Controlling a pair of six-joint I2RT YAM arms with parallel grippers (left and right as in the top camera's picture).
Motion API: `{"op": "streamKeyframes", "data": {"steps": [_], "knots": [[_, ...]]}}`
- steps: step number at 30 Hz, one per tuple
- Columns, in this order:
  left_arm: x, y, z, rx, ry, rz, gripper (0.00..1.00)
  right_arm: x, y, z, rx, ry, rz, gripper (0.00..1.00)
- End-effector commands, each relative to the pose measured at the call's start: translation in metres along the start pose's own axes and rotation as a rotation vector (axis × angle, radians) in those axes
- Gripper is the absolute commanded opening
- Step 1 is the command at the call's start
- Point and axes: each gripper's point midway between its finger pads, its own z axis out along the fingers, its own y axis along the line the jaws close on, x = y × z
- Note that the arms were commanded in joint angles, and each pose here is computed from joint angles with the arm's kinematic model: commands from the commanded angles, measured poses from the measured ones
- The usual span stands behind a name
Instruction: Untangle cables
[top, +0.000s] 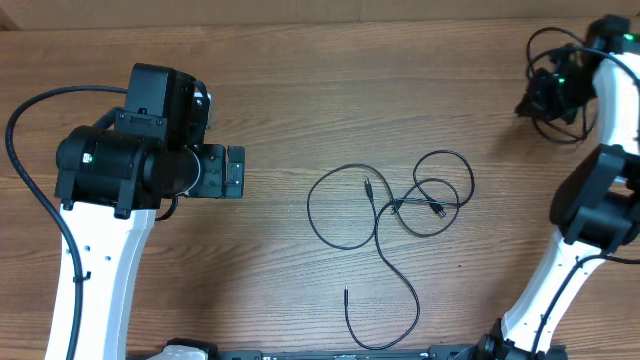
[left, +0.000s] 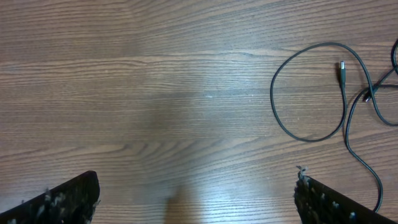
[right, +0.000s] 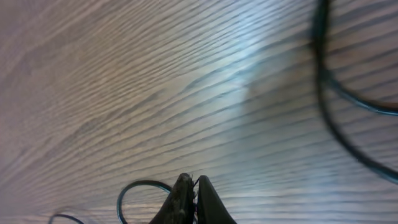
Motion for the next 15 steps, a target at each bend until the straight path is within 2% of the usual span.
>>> {"op": "streamKeyframes", "data": {"steps": [1, 8, 15], "knots": [[-0.002, -0.001, -0.01, 0.009, -0.035, 0.018, 1.0, -0.005, -0.001, -0.005, 0.065, -0.04, -0.037, 0.04], [-0.001, -0.001, -0.01, 0.009, -0.03, 0.019, 1.0, -0.012, -0.014, 0.02, 0.104, -0.074, -0.059, 0.04], [0.001, 0.0, -0.01, 0.004, -0.022, 0.019, 1.0, 0.002, -0.045, 0.061, 0.138, -0.057, -0.032, 0.04]]}}
